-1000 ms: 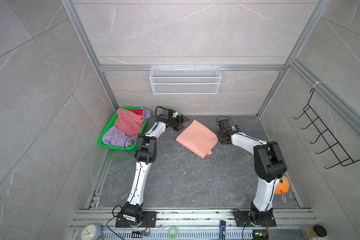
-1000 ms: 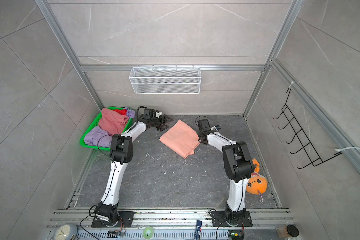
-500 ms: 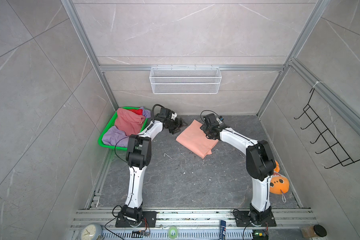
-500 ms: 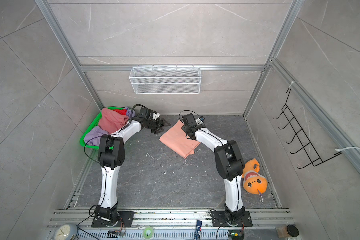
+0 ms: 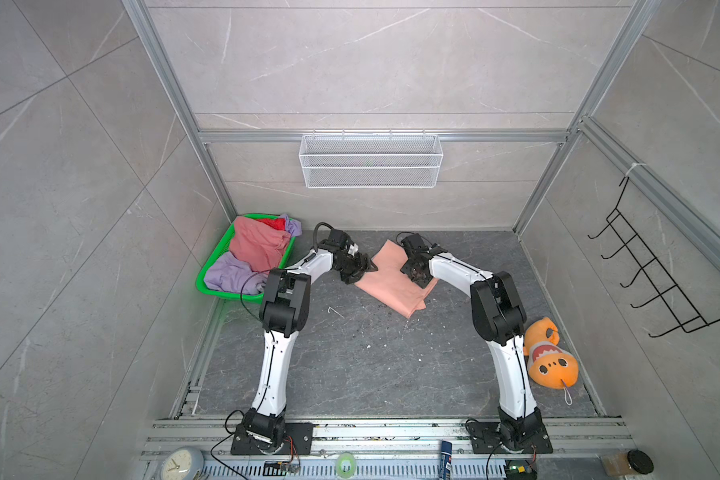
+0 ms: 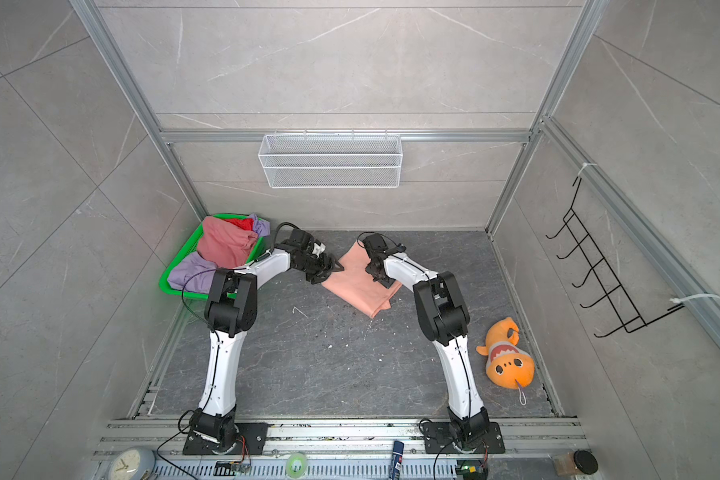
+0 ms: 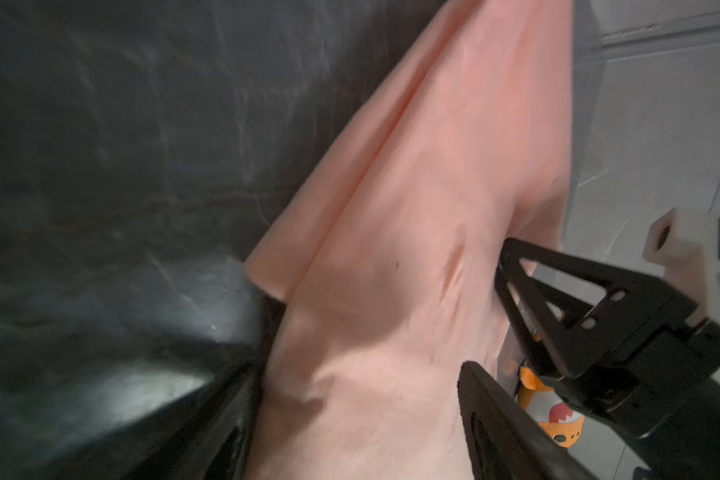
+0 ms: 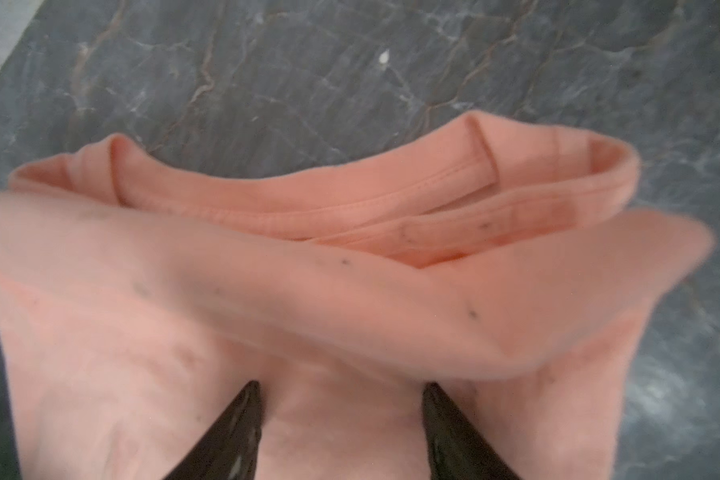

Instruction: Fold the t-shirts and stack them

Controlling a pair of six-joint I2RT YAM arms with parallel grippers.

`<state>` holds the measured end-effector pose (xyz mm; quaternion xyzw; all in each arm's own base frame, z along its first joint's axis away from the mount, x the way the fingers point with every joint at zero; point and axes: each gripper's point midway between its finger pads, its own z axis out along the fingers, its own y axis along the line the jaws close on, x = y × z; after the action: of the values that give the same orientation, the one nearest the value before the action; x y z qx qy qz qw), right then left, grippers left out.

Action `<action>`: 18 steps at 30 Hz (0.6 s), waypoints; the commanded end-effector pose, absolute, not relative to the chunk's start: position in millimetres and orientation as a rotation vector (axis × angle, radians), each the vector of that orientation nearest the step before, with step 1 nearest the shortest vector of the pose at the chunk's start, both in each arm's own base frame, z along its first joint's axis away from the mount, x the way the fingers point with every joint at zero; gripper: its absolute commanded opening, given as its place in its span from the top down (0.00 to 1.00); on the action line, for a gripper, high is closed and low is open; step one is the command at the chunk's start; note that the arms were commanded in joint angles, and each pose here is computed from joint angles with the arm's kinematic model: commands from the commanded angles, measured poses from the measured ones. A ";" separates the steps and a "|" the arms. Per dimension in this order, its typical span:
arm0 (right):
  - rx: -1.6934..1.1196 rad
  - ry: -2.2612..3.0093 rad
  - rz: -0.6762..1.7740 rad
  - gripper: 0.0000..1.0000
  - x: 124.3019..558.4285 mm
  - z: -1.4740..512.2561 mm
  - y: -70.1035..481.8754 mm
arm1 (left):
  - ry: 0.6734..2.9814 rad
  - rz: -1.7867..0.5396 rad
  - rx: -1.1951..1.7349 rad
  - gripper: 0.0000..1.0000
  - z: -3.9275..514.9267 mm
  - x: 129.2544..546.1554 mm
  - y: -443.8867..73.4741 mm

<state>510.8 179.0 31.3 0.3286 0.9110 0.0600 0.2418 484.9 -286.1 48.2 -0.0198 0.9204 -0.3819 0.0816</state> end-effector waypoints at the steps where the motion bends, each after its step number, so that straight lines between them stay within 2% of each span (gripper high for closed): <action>1: 1.011 2.560 0.010 0.37 482.1 7.0 130.4 | 2.781 -1.114 -0.053 0.22 65.3 460.1 -299.2; 9: 1.389 2.412 -0.146 0.37 424.8 13.4 10.6 | 2.674 -1.005 -0.079 0.20 131.4 442.9 -265.0; 12: 1.552 2.291 -0.077 0.37 402.0 18.6 -22.5 | 2.658 -0.967 -0.071 0.20 147.8 434.6 -252.1; 15: 1.462 2.266 0.022 0.37 405.0 38.0 -26.1 | 2.670 -0.945 -0.060 0.19 153.6 425.1 -246.0; 18: 1.293 2.364 0.086 0.36 412.7 63.4 -4.6 | 2.668 -0.946 -0.067 0.19 157.4 419.1 -243.6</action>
<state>399.6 -36.2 36.5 0.5295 0.8230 -0.0104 0.2055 434.5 -248.0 160.5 -0.0299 0.9228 -0.3464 0.1661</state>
